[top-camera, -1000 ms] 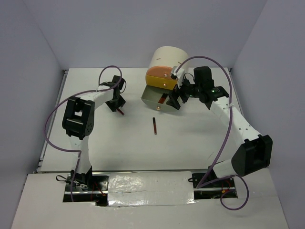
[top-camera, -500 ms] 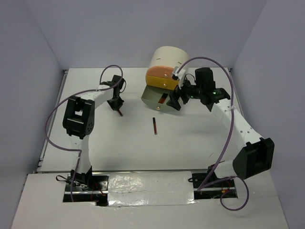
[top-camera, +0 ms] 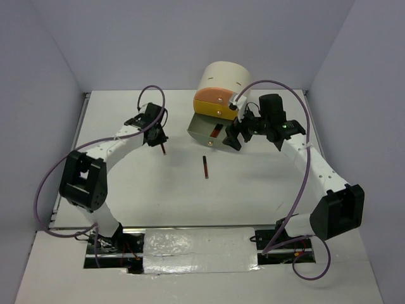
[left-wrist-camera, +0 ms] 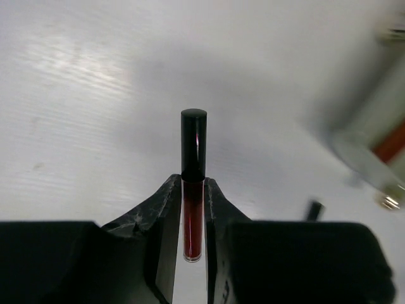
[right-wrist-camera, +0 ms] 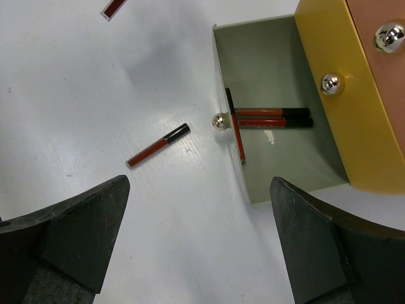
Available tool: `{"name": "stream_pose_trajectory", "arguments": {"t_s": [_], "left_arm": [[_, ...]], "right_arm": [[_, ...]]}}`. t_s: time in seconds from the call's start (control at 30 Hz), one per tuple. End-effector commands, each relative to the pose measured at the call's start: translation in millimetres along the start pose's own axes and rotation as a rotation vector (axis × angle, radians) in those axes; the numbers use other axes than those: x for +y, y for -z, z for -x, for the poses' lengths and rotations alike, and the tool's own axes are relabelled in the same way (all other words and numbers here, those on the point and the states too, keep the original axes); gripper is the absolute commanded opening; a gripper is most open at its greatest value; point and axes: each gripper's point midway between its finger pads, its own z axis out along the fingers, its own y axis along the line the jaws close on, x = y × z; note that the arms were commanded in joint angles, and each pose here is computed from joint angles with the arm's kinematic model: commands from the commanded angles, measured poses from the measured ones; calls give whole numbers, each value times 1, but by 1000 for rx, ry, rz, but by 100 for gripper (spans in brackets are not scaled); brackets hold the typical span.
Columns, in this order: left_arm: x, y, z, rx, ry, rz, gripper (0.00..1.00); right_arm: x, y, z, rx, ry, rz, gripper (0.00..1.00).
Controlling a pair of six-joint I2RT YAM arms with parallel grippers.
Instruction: Organize the makeup
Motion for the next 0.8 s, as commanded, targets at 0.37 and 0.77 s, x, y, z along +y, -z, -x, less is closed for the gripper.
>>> {"name": "stream_pose_trajectory", "arguments": {"t_s": [0.37,0.77], "left_arm": [[-179,66,19,-3,191,-601,0],[-234,39,10,107,224,-584,59]], "right_arm": [[-13,23,10,-65,-69,-121,100],[-21,27,4,-85,-137,-181,100]]}}
